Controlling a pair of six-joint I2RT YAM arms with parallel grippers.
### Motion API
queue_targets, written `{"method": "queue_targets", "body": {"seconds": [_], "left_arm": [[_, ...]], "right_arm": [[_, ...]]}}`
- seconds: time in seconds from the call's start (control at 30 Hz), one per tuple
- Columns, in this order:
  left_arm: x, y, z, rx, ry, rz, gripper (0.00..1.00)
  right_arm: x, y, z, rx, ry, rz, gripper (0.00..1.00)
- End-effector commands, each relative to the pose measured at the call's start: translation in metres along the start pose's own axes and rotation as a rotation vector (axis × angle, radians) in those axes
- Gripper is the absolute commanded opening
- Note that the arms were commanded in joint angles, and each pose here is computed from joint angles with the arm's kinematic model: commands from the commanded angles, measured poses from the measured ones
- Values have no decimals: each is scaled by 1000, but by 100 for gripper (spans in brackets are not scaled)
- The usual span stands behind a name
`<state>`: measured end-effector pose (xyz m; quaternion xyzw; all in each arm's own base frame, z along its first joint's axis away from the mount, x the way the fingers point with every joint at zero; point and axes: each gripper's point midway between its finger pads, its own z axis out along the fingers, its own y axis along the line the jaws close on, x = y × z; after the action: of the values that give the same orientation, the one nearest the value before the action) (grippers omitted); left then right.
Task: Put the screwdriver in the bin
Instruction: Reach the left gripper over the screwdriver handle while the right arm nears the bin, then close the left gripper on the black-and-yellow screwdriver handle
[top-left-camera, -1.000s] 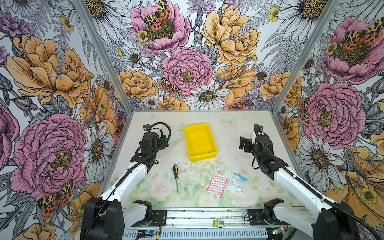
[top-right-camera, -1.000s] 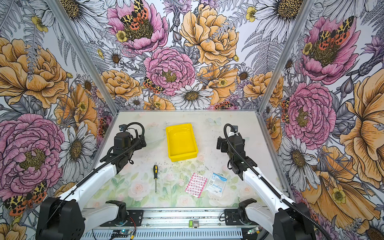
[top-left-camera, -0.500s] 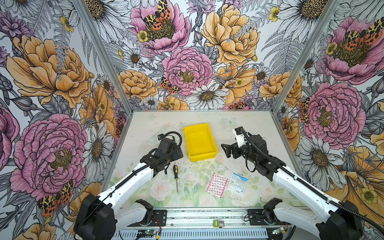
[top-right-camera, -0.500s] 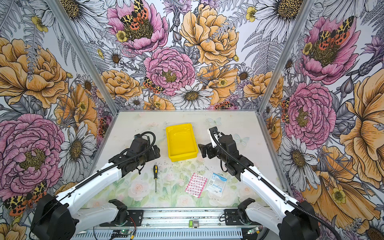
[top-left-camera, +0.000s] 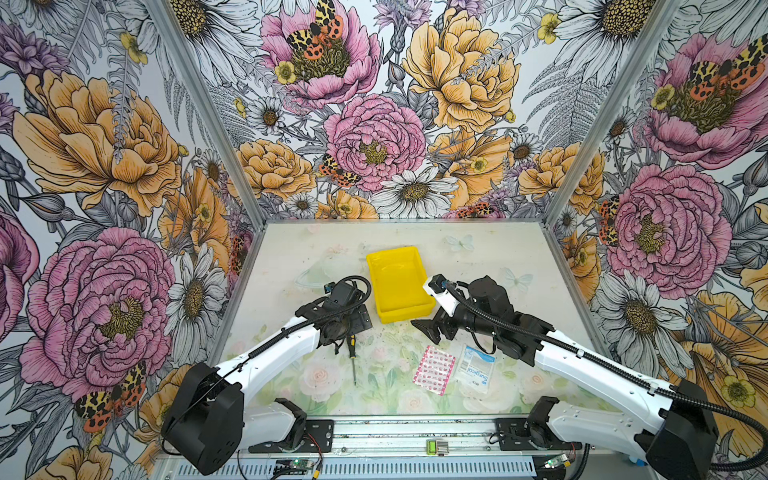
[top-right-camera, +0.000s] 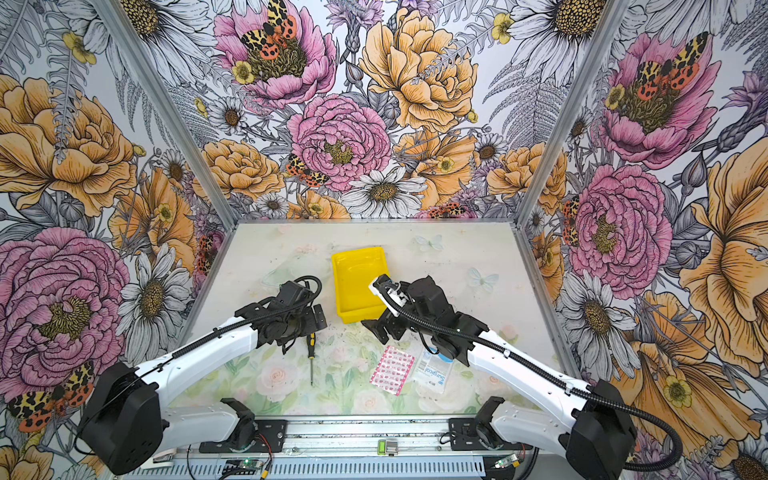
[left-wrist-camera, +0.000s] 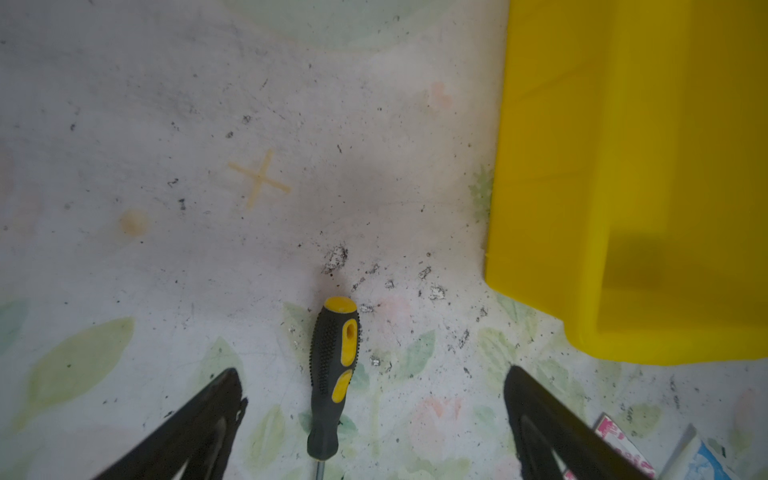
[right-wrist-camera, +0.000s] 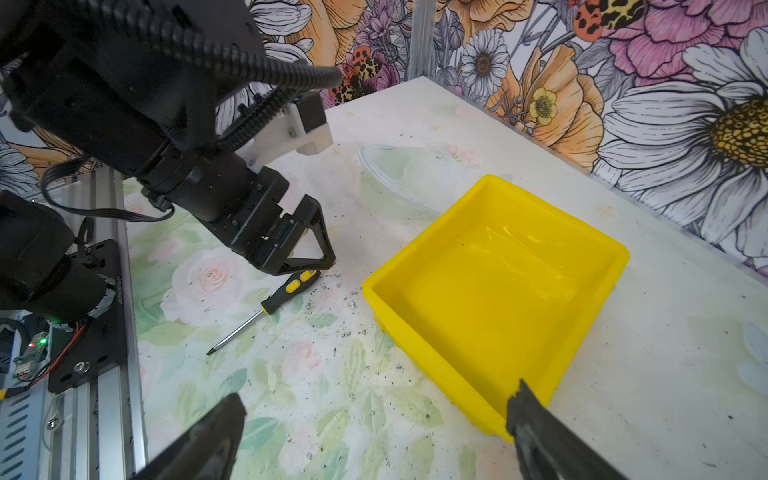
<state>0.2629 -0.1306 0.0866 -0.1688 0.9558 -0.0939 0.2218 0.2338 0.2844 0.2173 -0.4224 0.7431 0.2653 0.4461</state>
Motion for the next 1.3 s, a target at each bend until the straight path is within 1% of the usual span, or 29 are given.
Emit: {"method": "queue_targets", "body": {"seconds": [0.0, 0.1, 0.23, 0.43, 0.5, 0.57, 0.6, 0.73, 0.83, 0.87, 0.9, 0.97, 1.03, 1.17, 1.23, 1.27], "left_arm": [[19, 10, 10, -35, 67, -22, 97], [26, 15, 18, -64, 91, -13, 96], [31, 18, 29, -97, 122, 6, 94], [36, 12, 42, -96, 145, 8, 90], [37, 11, 45, -105, 145, 11, 86], [38, 10, 49, -118, 149, 16, 80], [38, 10, 50, -121, 150, 19, 79], [40, 12, 54, -142, 152, 22, 63], [42, 15, 57, -156, 159, 22, 54], [44, 16, 58, -160, 164, 22, 49], [44, 16, 58, -162, 165, 21, 47], [47, 18, 60, -167, 176, 18, 39], [48, 18, 60, -167, 180, 19, 32], [45, 16, 56, -155, 168, 24, 23], [42, 14, 53, -152, 160, 29, 22], [40, 12, 51, -147, 154, 32, 19]], "right_arm": [[-10, 23, 2, -72, -12, -64, 99], [-5, 43, 3, -119, -3, -103, 100], [14, 64, 12, -166, 55, -183, 99], [21, 66, 20, -169, 87, -212, 99], [26, 65, 23, -166, 101, -218, 99], [29, 64, 24, -160, 110, -221, 99], [29, 64, 24, -158, 110, -223, 99], [32, 62, 25, -151, 117, -221, 99], [34, 60, 25, -142, 124, -218, 100], [35, 60, 25, -141, 126, -220, 99], [35, 60, 25, -137, 127, -219, 99], [35, 58, 25, -129, 127, -221, 100], [35, 56, 25, -120, 126, -222, 99], [34, 53, 24, -109, 125, -213, 99], [33, 51, 24, -99, 122, -205, 99], [32, 50, 23, -96, 119, -200, 99]]}}
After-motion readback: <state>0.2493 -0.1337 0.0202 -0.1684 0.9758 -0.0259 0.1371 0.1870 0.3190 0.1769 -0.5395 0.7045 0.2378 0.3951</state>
